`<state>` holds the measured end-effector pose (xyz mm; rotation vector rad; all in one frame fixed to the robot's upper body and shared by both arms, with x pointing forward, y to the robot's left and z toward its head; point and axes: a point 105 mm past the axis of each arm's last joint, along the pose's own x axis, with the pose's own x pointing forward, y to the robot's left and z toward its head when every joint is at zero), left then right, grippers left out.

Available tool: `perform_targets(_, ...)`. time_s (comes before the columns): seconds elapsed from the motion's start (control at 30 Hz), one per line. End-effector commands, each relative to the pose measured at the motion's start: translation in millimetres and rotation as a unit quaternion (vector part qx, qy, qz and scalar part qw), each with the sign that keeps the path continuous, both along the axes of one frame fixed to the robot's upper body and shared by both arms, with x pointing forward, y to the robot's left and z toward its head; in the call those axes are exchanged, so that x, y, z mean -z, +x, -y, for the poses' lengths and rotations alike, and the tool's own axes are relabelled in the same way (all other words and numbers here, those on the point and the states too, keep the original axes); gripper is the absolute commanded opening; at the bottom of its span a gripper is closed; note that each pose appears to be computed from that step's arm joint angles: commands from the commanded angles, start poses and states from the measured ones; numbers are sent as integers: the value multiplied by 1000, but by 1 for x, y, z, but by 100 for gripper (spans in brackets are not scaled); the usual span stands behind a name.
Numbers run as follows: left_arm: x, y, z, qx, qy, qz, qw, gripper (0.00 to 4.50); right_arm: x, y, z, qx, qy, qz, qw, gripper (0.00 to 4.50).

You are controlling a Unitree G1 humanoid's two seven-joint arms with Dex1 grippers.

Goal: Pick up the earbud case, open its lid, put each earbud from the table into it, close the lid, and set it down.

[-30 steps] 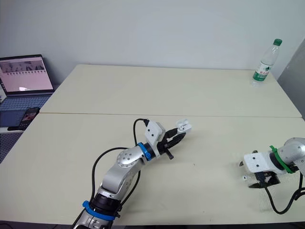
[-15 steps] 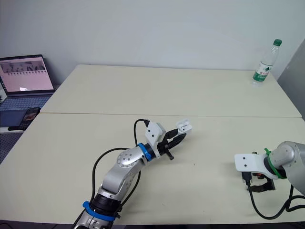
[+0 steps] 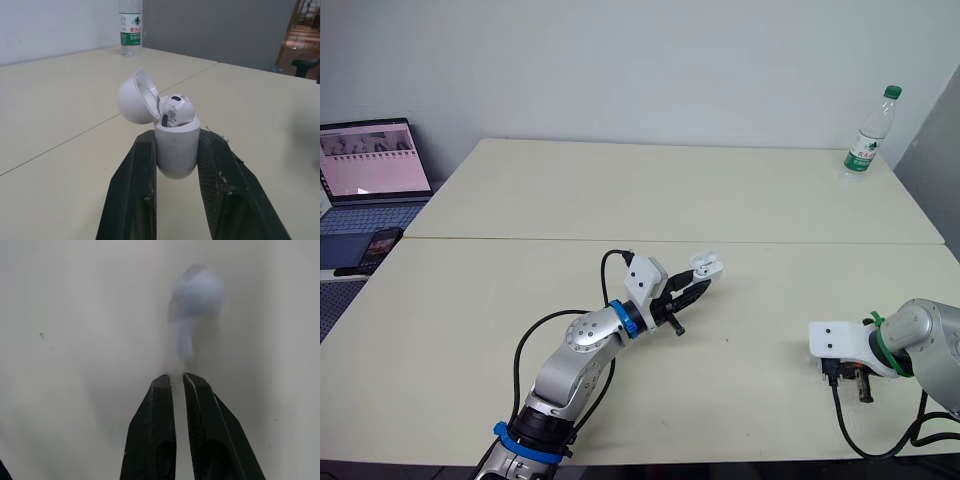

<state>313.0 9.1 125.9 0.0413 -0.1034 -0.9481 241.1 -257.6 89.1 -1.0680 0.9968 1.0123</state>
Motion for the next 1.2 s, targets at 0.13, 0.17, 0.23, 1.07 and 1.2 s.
perform_targets(0.13, -16, -4, 3, 6, -18, 25, 999, 77, -3, 2, 1, 12, -8, 12, 1000, 60)
perform_targets(0.17, -16, -4, 3, 6, -19, 25, 999, 77, -3, 2, 1, 12, -8, 11, 1000, 60)
perform_targets(0.23, -15, -4, 4, 6, -19, 25, 1000, 77, -4, 2, 1, 11, -8, 10, 1000, 60)
perform_targets(1.07, -13, -3, 0, 0, -15, 25, 1000, 77, -22, 59, -74, 212, 229, 93, 946, 255)
perform_targets(1.2, -14, -2, -1, -1, -14, 26, 1000, 77, -16, 60, -68, 242, 219, 83, 942, 255)
